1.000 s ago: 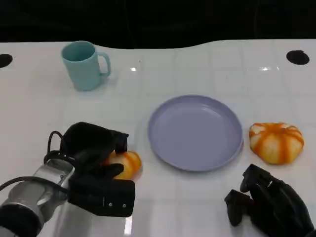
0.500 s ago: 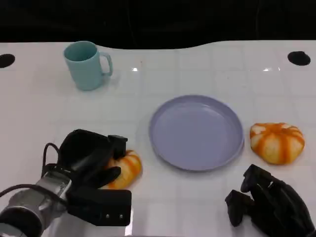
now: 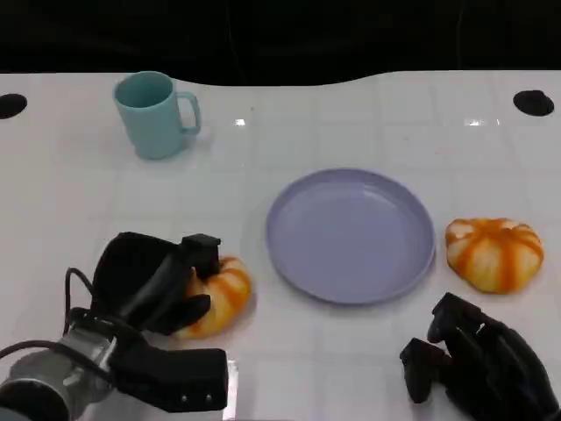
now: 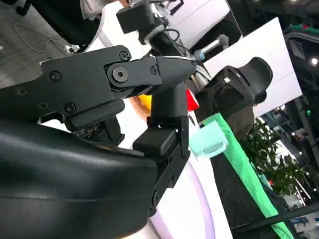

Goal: Grasp the bread from the table and place it into the plate.

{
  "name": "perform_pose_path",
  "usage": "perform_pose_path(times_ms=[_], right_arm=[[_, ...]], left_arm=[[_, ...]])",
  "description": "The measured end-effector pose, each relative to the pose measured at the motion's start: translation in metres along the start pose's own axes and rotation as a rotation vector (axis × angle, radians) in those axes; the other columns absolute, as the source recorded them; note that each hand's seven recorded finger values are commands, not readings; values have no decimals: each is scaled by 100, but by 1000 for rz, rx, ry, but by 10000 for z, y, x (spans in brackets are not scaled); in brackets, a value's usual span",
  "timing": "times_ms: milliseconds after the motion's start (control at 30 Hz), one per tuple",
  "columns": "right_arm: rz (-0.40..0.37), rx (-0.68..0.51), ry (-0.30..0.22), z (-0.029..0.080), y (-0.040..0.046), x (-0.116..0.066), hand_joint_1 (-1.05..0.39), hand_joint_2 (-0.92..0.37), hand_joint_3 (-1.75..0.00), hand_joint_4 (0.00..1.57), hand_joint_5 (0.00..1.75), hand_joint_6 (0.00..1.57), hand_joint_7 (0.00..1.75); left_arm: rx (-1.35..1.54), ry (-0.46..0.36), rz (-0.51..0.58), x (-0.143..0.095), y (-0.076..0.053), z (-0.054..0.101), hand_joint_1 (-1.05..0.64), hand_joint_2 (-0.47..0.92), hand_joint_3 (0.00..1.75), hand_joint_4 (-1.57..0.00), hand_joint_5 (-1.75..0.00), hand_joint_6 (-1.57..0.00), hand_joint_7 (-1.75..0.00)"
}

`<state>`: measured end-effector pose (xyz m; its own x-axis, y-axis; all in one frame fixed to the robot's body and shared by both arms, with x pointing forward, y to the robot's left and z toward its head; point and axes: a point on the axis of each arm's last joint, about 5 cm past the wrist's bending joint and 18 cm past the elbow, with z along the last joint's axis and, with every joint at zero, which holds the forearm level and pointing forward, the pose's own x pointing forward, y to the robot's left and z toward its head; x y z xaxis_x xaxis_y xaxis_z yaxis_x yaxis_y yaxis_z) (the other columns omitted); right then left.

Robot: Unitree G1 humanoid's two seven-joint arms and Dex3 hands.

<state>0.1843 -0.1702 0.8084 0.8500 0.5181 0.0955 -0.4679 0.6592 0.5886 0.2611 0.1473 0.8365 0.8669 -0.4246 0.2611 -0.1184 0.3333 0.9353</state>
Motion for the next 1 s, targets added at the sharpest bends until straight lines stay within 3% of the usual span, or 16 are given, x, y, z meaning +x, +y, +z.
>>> perform_pose_path(times_ms=[200,300,567,700,900,1000], right_arm=[[-1,0,0,0,0,1,-58,-92,-22,77,171,68,144],[-3,1,1,-4,-2,0,-58,-92,-21,77,171,68,142],[-7,8,6,-15,-8,1,-58,-92,-20,77,171,69,142],[-7,8,6,-15,-9,2,-58,-92,-21,76,173,68,145],[-5,6,6,-17,-13,19,-57,-92,-22,76,174,67,147],[-5,3,3,-13,-16,20,-58,-92,-21,77,174,67,146]], left_arm=[[-70,8,124,48,64,31,-96,83,175,-157,-175,-155,-175],[-87,7,174,85,119,34,-95,83,175,-157,-175,-155,-175],[-102,10,266,178,244,27,-92,80,175,-157,-175,-147,-175],[-100,7,272,210,269,26,-88,67,172,-157,-175,-143,-175],[-80,-73,330,565,496,95,-87,66,158,-157,-175,-129,-175],[-79,-104,329,680,517,168,-86,71,143,-157,-175,-125,-175]])
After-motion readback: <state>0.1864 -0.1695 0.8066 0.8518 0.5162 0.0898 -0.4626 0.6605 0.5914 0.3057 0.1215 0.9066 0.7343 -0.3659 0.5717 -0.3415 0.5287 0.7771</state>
